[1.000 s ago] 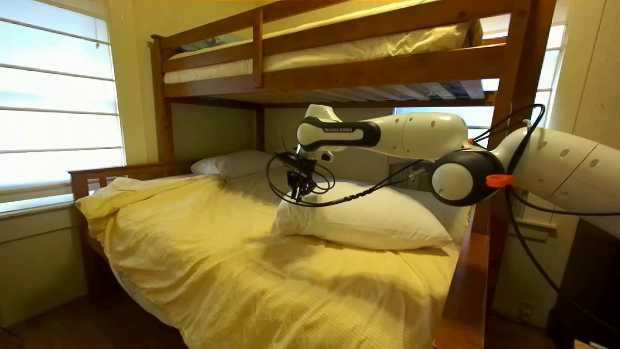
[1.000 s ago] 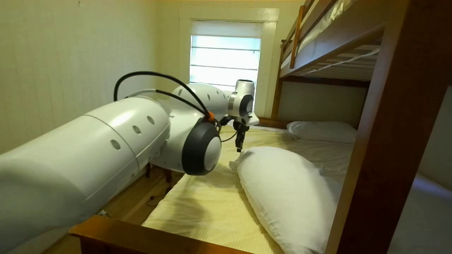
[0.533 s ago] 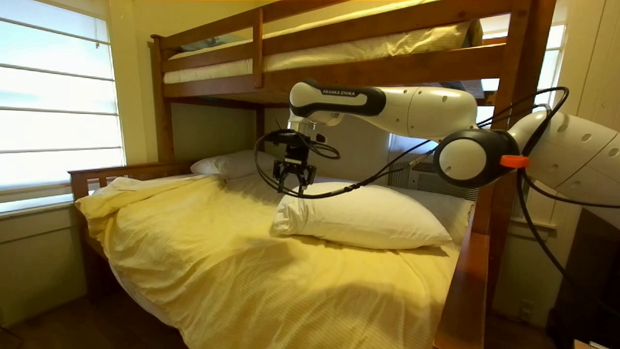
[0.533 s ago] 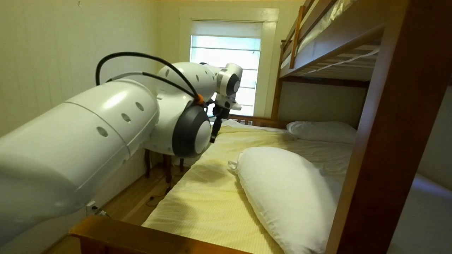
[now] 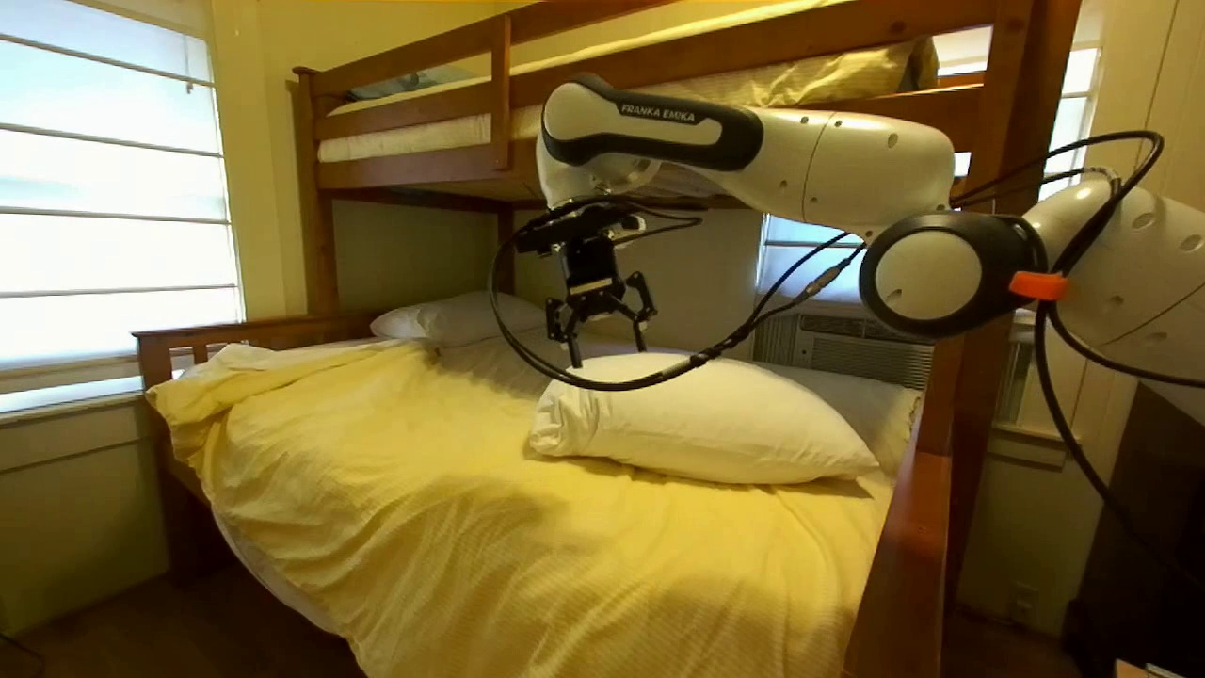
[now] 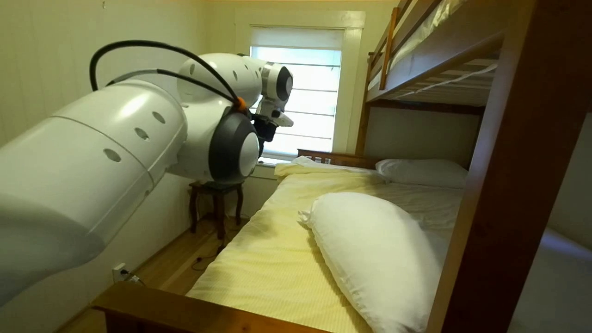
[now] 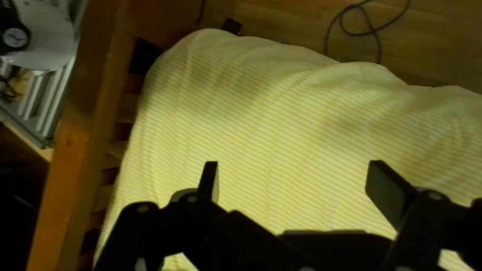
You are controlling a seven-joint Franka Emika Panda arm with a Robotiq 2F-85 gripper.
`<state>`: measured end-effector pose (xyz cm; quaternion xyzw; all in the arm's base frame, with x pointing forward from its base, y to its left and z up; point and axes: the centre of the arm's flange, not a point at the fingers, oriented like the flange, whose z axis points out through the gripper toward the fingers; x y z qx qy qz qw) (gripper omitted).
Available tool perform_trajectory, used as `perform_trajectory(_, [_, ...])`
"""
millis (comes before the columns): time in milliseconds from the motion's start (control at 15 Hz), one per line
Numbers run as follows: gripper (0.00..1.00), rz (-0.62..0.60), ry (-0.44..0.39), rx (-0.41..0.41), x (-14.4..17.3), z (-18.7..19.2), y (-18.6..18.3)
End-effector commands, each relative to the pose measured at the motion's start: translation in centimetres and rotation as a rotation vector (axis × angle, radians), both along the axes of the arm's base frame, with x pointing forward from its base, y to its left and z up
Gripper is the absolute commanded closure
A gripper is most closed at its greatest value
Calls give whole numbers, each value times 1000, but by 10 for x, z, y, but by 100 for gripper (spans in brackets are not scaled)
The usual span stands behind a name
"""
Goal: Move the pillow to the right
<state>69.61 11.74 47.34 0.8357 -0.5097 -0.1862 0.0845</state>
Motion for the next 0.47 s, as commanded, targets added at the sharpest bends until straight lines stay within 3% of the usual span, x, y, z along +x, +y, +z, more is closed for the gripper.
perform_trajectory(0, [0,3,23,-26,-7,6,3])
perform_trajectory(400, [0,-2,46,-54,-12,8,2])
